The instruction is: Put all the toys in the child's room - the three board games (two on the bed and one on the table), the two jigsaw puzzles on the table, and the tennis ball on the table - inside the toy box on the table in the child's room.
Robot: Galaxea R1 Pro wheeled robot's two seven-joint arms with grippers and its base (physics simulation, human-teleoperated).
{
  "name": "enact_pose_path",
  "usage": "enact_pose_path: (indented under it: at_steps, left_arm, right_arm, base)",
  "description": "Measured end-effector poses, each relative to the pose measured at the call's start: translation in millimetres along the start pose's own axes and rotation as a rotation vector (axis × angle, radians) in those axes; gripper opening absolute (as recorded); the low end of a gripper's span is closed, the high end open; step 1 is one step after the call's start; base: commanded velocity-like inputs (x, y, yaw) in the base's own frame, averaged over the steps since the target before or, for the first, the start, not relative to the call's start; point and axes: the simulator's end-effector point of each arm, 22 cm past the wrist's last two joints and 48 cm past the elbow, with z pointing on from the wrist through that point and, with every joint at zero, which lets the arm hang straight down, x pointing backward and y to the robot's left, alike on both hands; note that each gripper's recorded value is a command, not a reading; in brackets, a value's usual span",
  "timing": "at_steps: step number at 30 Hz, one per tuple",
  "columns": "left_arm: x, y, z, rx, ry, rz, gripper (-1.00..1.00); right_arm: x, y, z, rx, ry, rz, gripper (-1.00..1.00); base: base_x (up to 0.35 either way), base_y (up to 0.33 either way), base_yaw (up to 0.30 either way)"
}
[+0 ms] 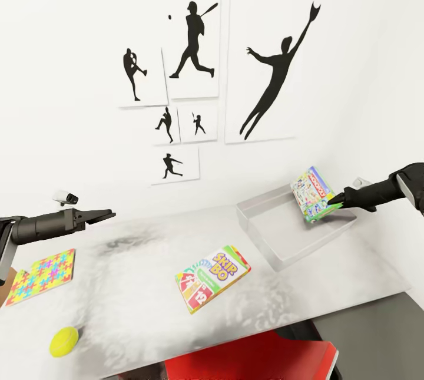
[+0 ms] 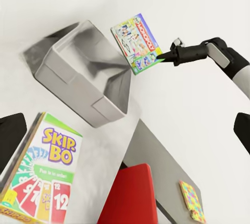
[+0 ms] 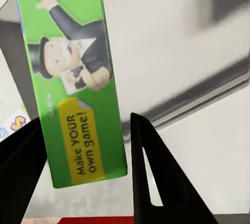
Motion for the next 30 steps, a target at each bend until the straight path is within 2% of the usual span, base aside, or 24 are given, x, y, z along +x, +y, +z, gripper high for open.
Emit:
enact_pose_path:
  at_steps: [16, 25, 30]
  left_arm:
    - [6, 11, 4.1, -0.004, 0.011, -0.02, 1.0]
    - [1, -1, 8.6, 0.002, 0.021, 0.047, 1.0]
    - [0, -5, 10.2, 0.018, 0.016, 0.054, 1.0]
  right_arm:
    - [-7, 4, 11.5, -0.003, 0.009, -0.008, -1.0]
    - [-4, 0, 20.4, 0.0, 0.023, -0.002, -1.0]
    - [-2, -3, 25.3, 0.003, 0.032, 0.002, -1.0]
  base:
    - [0.0, 0.0, 0.0]
    - [0.0, 0.0, 0.0]
    - [0.0, 0.0, 0.0]
